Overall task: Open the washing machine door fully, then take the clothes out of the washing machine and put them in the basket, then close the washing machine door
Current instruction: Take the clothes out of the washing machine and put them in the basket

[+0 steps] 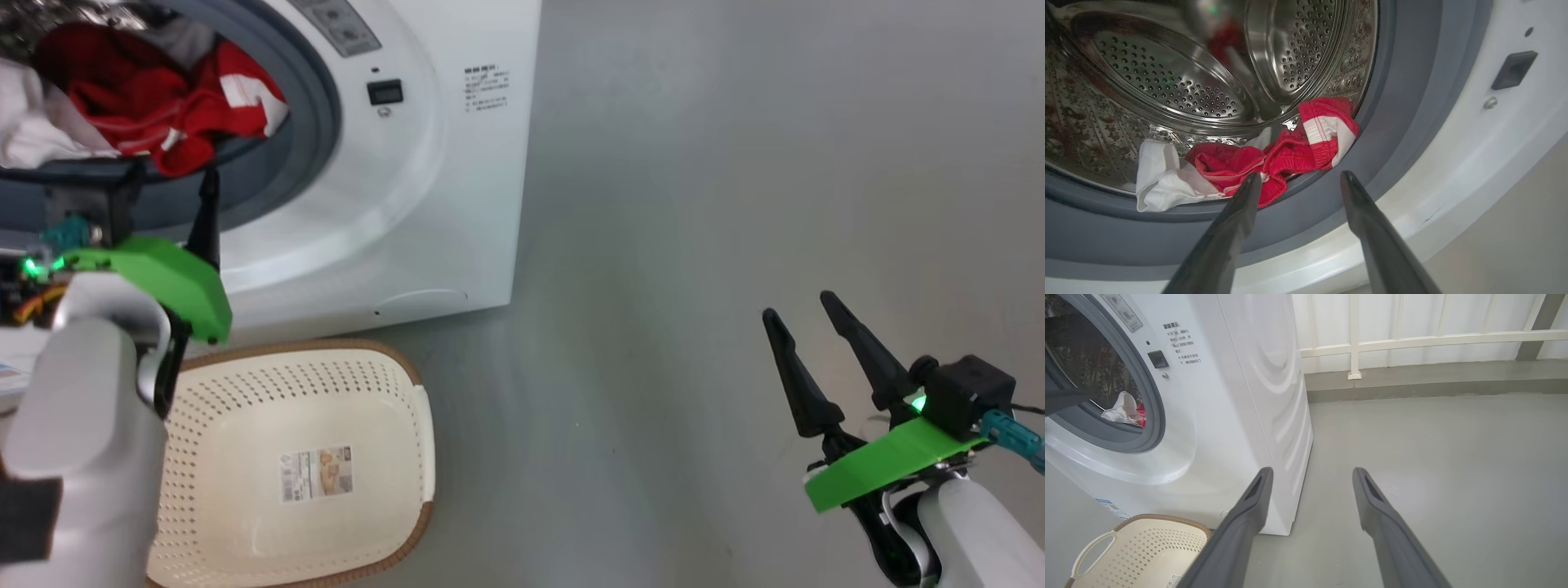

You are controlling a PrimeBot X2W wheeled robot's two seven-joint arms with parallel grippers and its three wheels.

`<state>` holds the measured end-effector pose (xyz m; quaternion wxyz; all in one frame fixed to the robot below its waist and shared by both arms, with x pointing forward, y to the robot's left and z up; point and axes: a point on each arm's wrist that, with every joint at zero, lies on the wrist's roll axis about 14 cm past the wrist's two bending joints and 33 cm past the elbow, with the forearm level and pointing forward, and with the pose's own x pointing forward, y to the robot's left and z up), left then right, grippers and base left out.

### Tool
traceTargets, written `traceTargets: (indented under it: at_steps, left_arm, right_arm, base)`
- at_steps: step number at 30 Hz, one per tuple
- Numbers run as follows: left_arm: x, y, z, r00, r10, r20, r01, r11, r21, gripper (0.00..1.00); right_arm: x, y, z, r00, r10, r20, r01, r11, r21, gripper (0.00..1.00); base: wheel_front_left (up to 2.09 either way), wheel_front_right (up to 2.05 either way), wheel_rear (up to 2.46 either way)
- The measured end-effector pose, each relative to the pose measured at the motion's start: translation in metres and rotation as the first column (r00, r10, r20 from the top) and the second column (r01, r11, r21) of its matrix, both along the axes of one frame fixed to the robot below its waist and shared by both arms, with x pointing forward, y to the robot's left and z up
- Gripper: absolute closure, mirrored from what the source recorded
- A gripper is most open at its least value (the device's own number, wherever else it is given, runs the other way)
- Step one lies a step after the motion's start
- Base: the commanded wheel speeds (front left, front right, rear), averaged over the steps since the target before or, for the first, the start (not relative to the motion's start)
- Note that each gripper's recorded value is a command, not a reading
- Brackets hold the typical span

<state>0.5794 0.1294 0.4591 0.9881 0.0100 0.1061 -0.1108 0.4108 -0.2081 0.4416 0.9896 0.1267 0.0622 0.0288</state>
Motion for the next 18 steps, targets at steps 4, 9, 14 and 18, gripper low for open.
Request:
traceTargets:
  at_steps: [4, 9, 14, 18]
  left_arm:
    - [0.018, -0.005, -0.011, 0.999, -0.022, -0.039, 0.024, 0.999, 0.046, 0.00]
    - [0.038, -0.005, -0.023, 0.997, -0.027, -0.075, 0.033, 0.996, 0.081, 0.00]
    - [0.054, 0.000, -0.038, 0.994, -0.024, -0.110, 0.038, 0.991, 0.126, 0.00]
    - [0.068, 0.005, -0.050, 0.991, -0.018, -0.129, 0.039, 0.986, 0.164, 0.00]
  right_arm:
    - [0.007, -0.002, -0.005, 1.000, -0.001, -0.010, 0.001, 1.000, -0.006, 0.00]
    - [0.014, -0.003, -0.015, 1.000, -0.002, -0.031, 0.002, 1.000, -0.011, 0.00]
    - [0.020, -0.004, -0.024, 0.999, -0.002, -0.049, 0.001, 1.000, -0.016, 0.00]
    - [0.028, -0.004, -0.027, 0.999, 0.003, -0.050, -0.004, 1.000, -0.021, 0.00]
  base:
    - [0.00, 0.00, 0.00]
    - [0.00, 0.00, 0.00]
    - [0.00, 0.00, 0.00]
    - [0.00, 0.00, 0.00]
